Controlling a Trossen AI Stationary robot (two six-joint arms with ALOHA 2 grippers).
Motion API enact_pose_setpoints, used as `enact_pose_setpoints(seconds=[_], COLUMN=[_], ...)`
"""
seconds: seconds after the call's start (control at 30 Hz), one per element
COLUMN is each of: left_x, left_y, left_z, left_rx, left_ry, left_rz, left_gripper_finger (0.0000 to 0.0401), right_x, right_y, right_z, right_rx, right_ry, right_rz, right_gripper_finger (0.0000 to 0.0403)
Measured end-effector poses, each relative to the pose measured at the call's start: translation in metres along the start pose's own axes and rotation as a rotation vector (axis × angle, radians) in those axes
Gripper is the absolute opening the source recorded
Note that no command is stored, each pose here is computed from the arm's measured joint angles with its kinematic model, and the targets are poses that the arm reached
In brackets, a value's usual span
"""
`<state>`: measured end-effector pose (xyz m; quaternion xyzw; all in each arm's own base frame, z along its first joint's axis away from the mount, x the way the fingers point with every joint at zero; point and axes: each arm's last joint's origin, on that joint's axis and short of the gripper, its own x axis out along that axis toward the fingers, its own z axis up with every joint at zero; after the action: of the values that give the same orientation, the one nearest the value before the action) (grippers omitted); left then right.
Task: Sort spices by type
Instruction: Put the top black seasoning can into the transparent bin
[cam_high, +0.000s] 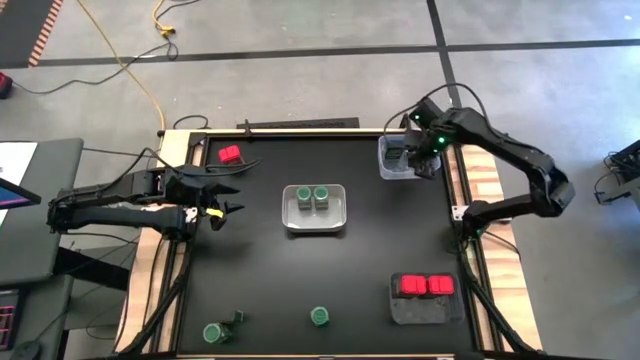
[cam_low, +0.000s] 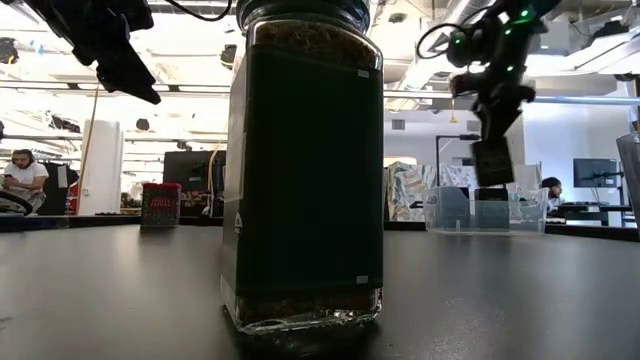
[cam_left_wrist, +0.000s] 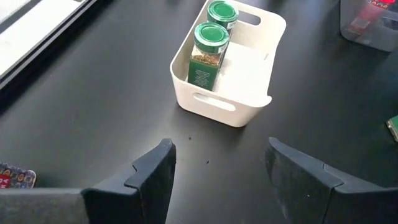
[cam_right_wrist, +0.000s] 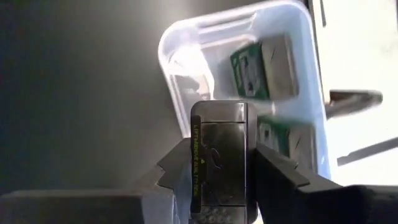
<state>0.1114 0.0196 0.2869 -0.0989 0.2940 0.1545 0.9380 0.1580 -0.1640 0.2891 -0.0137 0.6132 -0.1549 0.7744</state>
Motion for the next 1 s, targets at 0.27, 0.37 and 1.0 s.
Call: enact_pose_setpoints(seconds=[0.27, 0.37, 1.0], left_x=[0.000, 0.000, 0.000], left_y=[0.000, 0.000, 0.000], left_z=[0.000, 0.000, 0.000], left_rx=[0.000, 0.007, 0.022], left_ry=[0.000, 0.000, -0.002], left_rz=[0.000, 0.000, 0.004], left_gripper_finger=[0.0234, 0.0234, 0.0234], right_x=[0.030, 0.043, 0.065], right_y=[-0.004, -0.007, -0.038], right_z=[0.022, 0.023, 0.000], right_rx=[-0.159, -0.203, -0.151], right_ry=[0.007, 0.071, 0.236], right_rz=[0.019, 0.021, 0.044], right_gripper_finger=[0.0158, 0.0158, 0.0159])
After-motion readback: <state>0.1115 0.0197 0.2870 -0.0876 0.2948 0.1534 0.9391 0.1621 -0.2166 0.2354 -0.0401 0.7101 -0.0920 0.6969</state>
